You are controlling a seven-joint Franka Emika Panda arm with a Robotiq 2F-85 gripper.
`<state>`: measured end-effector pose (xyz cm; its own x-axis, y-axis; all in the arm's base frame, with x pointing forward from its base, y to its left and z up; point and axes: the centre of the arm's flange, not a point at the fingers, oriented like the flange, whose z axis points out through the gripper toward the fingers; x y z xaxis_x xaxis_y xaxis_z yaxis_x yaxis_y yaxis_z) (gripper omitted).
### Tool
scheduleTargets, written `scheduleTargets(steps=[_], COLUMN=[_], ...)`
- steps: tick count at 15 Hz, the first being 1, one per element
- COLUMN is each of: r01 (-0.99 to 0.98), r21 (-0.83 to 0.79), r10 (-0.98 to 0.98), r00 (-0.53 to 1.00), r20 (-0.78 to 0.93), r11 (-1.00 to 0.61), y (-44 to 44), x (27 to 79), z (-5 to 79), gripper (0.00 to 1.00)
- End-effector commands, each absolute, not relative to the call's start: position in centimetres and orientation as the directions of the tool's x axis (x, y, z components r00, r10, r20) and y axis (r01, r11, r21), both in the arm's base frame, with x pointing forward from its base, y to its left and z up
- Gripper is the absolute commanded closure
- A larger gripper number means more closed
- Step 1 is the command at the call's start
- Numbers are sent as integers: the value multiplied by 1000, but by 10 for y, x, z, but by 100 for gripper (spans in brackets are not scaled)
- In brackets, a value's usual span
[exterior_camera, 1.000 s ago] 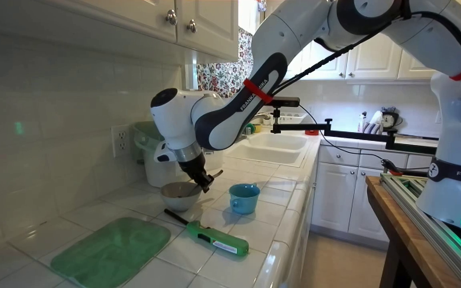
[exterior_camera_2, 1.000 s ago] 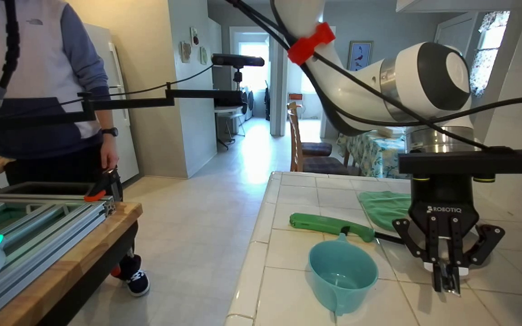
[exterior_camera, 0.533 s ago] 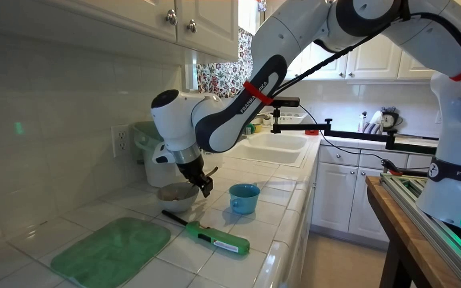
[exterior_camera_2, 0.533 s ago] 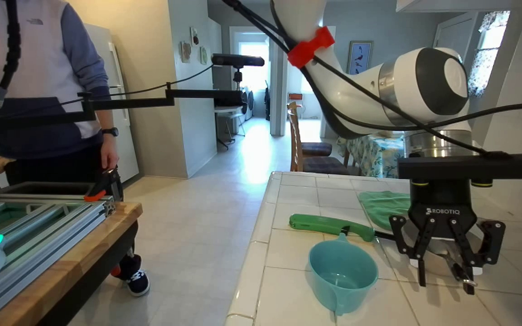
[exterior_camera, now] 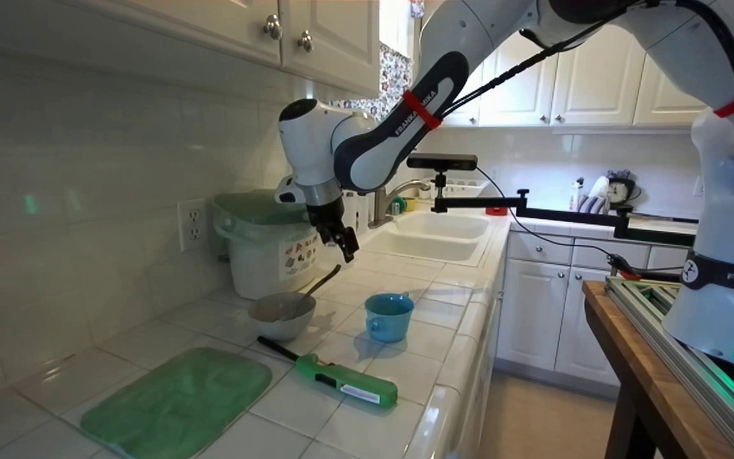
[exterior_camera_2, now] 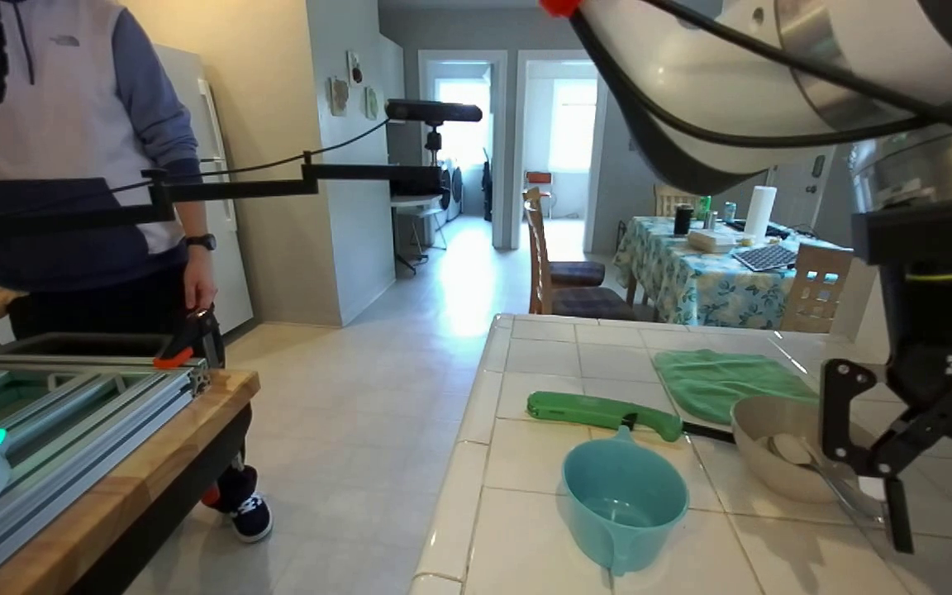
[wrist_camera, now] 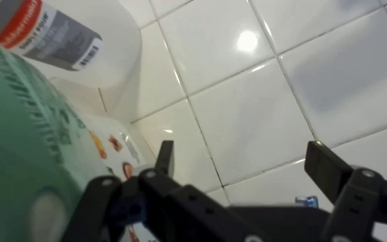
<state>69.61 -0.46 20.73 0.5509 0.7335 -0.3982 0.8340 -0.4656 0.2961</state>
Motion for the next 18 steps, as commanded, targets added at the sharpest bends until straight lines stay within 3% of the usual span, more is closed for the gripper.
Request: scheduleTargets(steps=[1,7,12,15,16,18], r01=[849,889,876,840,840,828], r21=[269,94,98,111,127,127], r10=[771,844,850,838,823,819], r00=[526,455,482,539,543,560], r20=[-360,-283,-213,-78,-168,-123], r11=[-454,-448,-472,-530,-528,-546], y=[-4,18,6,5,8,9], x=[669,644,628,617,639,632], z=[227,216,230,236,232,233], gripper=[0,0,0,0,0,0])
